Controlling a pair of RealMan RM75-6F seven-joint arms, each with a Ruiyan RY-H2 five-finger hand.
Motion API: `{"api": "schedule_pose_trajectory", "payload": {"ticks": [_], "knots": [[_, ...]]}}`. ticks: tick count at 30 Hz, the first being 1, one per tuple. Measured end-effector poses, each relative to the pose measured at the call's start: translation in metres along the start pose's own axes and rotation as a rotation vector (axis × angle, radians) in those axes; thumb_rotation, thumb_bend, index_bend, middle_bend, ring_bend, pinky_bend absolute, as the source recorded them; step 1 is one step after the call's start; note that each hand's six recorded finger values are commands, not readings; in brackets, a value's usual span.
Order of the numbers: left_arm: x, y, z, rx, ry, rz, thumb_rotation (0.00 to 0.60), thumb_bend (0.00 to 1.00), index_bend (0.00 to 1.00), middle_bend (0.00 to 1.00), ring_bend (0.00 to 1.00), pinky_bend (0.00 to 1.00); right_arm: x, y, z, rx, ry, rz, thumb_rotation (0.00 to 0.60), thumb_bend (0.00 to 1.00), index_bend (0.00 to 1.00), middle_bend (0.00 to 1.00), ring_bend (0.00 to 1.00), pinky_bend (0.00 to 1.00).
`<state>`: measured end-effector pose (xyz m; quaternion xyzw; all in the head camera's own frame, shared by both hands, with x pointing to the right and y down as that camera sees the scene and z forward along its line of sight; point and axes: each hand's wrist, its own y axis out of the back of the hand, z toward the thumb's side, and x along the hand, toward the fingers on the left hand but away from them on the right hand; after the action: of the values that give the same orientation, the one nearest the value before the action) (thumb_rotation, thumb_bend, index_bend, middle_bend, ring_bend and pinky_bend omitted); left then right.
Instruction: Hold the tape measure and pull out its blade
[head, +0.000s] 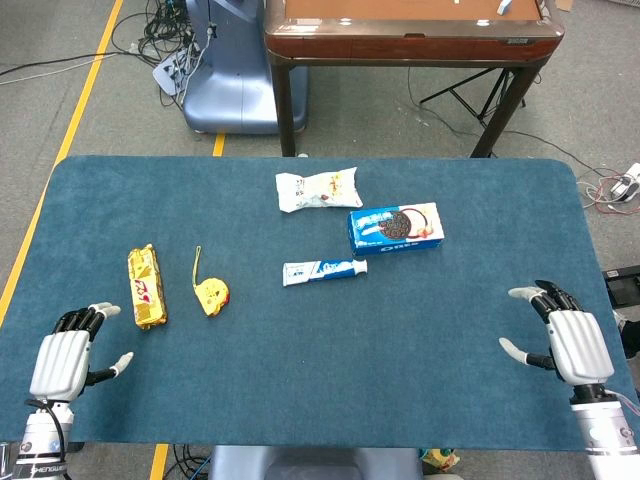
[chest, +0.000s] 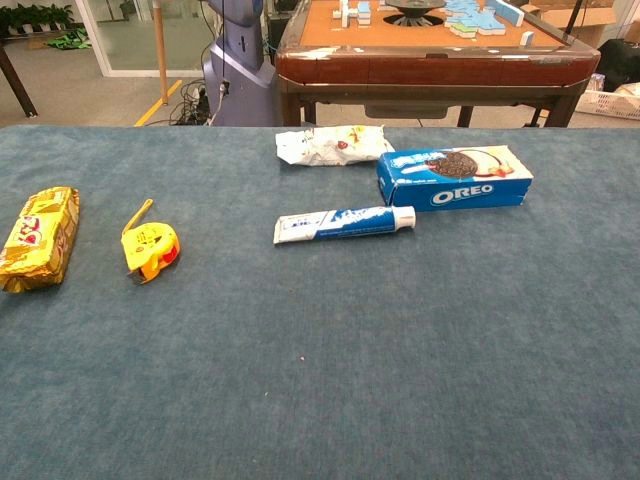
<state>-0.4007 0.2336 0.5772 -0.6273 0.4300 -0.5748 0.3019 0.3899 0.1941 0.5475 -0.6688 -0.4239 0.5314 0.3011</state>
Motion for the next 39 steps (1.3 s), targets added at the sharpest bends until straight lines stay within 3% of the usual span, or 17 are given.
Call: {"api": "schedule_pose_trajectory", "payload": {"ticks": [9,18,22,24,26,32,35,39], "knots": [[0.005,0.002,0.009,0.000,-0.049,0.012,0.600,0.20,0.27,0.23,0.19,0.15,0.000,0.010,-0.001,0.009,-0.004,-0.023,0.600,0.25,0.30,0.32,0.16,0.22],[0.028,-0.001,0.044,-0.013,-0.223,-0.052,0.600,0.20,0.33,0.28,0.20,0.15,-0.007,0.034,0.000,0.027,-0.017,-0.056,0.600,0.25,0.30,0.32,0.16,0.21],[0.037,-0.010,0.066,0.005,-0.318,-0.114,0.600,0.20,0.35,0.37,0.30,0.16,-0.008,0.040,0.001,0.032,-0.017,-0.064,0.600,0.25,0.30,0.32,0.16,0.22],[0.041,-0.014,0.075,0.025,-0.354,-0.137,0.600,0.20,0.36,0.44,0.38,0.26,-0.007,0.041,0.001,0.034,-0.019,-0.065,0.600,0.25,0.30,0.32,0.16,0.21],[0.044,-0.019,0.084,0.054,-0.387,-0.162,0.600,0.20,0.36,0.55,0.49,0.46,-0.006,0.042,0.000,0.034,-0.023,-0.064,0.600,0.25,0.30,0.32,0.16,0.21],[0.054,-0.037,0.099,0.123,-0.423,-0.256,0.600,0.20,0.33,0.82,0.74,0.80,-0.003,0.043,-0.003,0.034,-0.031,-0.064,0.600,0.25,0.30,0.32,0.16,0.22],[0.060,-0.046,0.103,0.152,-0.420,-0.306,0.600,0.20,0.32,0.93,0.84,0.89,-0.002,0.043,-0.004,0.032,-0.033,-0.064,0.600,0.25,0.30,0.32,0.16,0.22],[0.067,-0.056,0.103,0.198,-0.399,-0.364,0.600,0.20,0.31,1.00,0.90,0.94,0.000,0.044,-0.006,0.032,-0.038,-0.064,0.600,0.25,0.30,0.32,0.16,0.22]]}}
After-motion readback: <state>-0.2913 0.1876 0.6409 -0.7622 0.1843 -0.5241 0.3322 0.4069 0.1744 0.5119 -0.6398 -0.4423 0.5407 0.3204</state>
